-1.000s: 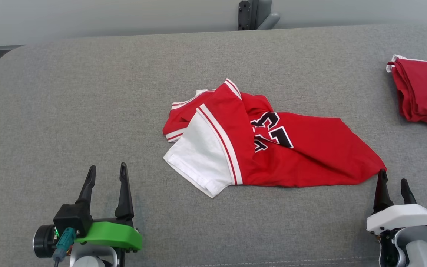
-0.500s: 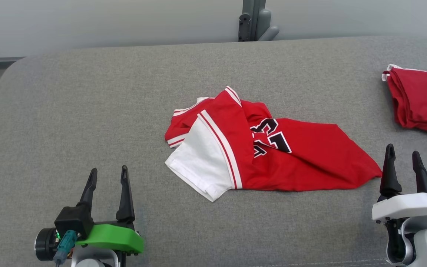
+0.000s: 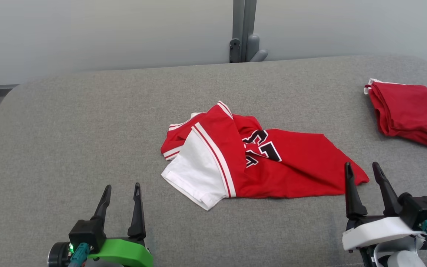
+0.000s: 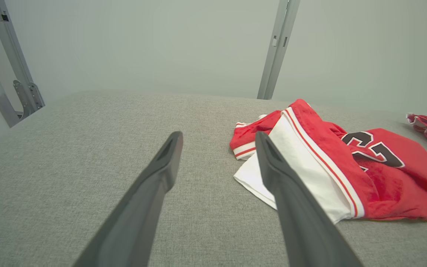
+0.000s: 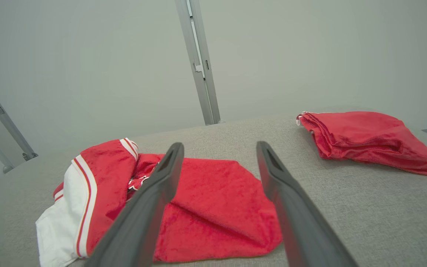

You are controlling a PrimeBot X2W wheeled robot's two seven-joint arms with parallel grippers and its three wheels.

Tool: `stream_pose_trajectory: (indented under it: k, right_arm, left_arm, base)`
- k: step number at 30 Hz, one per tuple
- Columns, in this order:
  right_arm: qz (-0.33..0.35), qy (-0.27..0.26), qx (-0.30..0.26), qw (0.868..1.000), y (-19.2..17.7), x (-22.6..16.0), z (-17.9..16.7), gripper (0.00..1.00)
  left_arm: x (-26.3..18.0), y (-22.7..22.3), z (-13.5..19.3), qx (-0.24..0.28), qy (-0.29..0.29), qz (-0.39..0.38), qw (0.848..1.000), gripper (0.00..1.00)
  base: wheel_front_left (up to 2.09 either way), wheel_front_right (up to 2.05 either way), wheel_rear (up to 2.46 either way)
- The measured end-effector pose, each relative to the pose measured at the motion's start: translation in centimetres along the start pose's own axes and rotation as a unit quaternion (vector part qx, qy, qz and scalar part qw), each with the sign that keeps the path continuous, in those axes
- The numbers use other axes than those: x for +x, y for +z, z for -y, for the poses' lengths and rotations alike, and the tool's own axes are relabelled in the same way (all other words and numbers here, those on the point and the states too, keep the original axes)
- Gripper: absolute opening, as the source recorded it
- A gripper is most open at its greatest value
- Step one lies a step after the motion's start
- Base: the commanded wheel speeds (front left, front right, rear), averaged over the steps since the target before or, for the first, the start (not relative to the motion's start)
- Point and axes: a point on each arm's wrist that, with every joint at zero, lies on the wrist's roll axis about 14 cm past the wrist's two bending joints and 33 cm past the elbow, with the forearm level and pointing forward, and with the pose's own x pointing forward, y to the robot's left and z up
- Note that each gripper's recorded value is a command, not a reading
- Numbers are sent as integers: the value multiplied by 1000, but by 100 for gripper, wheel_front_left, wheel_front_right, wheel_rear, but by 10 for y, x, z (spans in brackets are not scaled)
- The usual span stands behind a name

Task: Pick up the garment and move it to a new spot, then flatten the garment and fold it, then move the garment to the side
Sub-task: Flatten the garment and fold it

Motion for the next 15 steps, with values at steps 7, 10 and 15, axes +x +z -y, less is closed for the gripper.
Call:
stream_pose_trajectory:
  k: [7,10,15]
  right_arm:
    - [0,21,6,1000,1,-10,-16,100]
    - [-2,25,6,1000,0,-12,-18,100]
    - [-3,29,9,1000,0,-13,-21,100]
  left_arm:
    - [-6,2,5,-2,-6,3,1000,100]
    - [-9,1,6,-3,-7,3,1000,100]
    - [-10,2,7,-4,-8,3,1000,100]
  base:
    - [0,0,0]
    - [0,0,0]
    - [0,0,0]
